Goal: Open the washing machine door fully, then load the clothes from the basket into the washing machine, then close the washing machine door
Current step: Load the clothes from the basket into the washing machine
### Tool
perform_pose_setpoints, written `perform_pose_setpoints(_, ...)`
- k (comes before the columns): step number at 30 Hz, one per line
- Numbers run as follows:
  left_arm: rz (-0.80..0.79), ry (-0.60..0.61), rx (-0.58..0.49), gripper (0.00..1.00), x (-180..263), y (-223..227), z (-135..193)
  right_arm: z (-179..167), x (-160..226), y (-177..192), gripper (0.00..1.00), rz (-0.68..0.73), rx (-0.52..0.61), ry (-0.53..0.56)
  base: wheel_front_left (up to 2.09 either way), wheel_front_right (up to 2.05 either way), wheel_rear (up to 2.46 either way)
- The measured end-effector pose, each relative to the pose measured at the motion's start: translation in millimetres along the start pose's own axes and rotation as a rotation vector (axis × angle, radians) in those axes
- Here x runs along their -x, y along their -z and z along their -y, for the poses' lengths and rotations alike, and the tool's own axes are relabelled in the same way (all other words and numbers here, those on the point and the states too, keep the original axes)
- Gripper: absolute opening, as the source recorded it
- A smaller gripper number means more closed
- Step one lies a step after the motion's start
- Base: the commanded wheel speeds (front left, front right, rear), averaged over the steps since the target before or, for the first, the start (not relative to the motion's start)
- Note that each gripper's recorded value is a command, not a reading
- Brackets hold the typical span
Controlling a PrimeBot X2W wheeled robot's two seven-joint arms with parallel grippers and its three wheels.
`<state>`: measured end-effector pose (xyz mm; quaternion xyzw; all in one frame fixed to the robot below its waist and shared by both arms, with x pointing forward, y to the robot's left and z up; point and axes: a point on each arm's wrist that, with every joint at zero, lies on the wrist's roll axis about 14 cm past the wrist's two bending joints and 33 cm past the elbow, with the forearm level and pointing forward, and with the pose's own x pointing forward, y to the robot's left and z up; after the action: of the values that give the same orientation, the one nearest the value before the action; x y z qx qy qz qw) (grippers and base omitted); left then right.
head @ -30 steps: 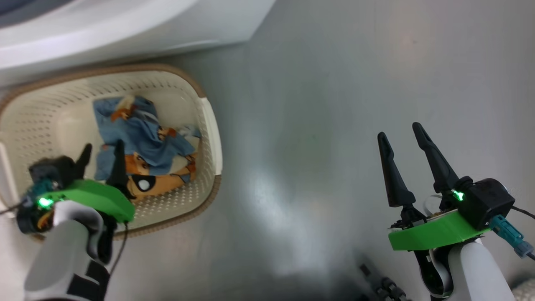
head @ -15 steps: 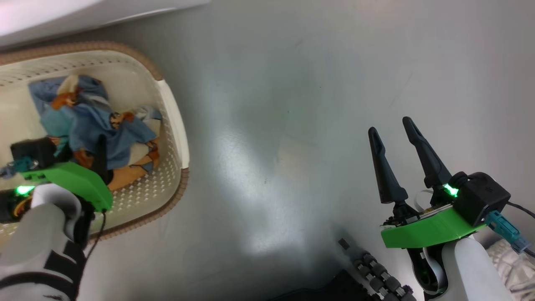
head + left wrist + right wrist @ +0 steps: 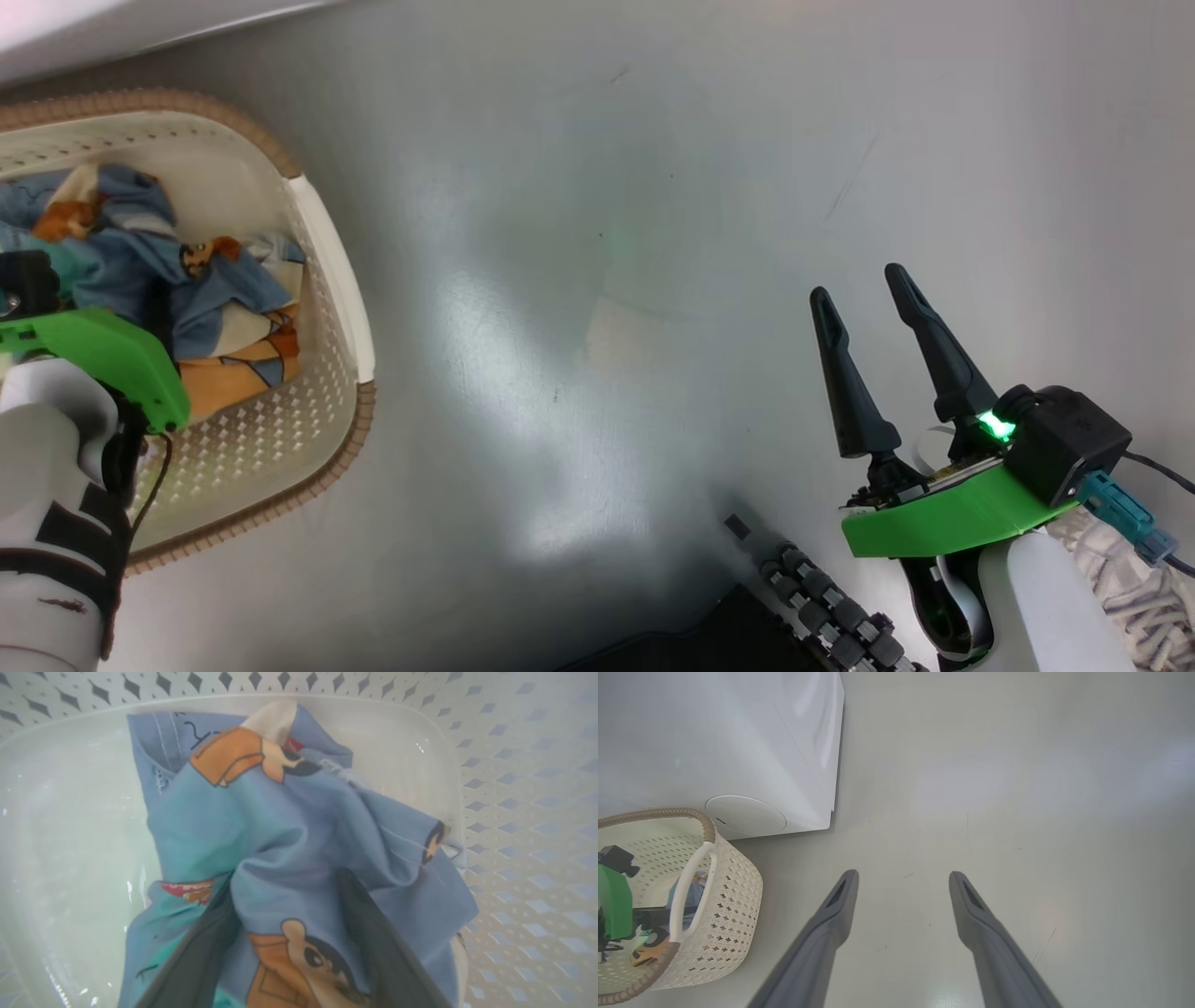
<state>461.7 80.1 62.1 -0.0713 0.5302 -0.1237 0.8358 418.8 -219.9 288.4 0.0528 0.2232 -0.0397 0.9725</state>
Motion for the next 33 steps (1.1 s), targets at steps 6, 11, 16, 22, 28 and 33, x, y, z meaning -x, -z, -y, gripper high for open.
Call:
perform_pose_setpoints(6, -0.058, -0.011, -0.005, 0.75, -2, 7, -2, 2, 0, 0, 1.0, -0.001, 0.002, 0.005, 0.0, 0.0, 0.0)
perform_pose_setpoints(11, -0.087, -0.001, -0.002, 0.0, -1, 11, 0, 2, 1, -2, 1.0, 0.004, 0.003, 0.006, 0.0, 0.0, 0.0)
perform_pose_setpoints(16, -0.066, 0.018, 0.019, 0.0, 1, 5, 5, 3, 2, -6, 1.0, 0.015, 0.004, 0.009, 0.0, 0.0, 0.0)
perform_pose_setpoints(22, 0.045, 0.06, 0.003, 0.0, 11, -19, 21, 1, -3, -23, 1.0, 0.067, 0.003, -0.002, 0.0, 0.0, 0.0)
perform_pose_setpoints(28, 0.101, 0.092, 0.016, 0.0, 30, -22, 36, -5, -4, -36, 1.0, 0.102, 0.01, -0.018, 0.0, 0.0, 0.0)
perform_pose_setpoints(33, 0.157, 0.1, 0.068, 0.0, 54, -25, 40, -17, -6, -48, 1.0, 0.138, 0.008, -0.052, 0.0, 0.0, 0.0)
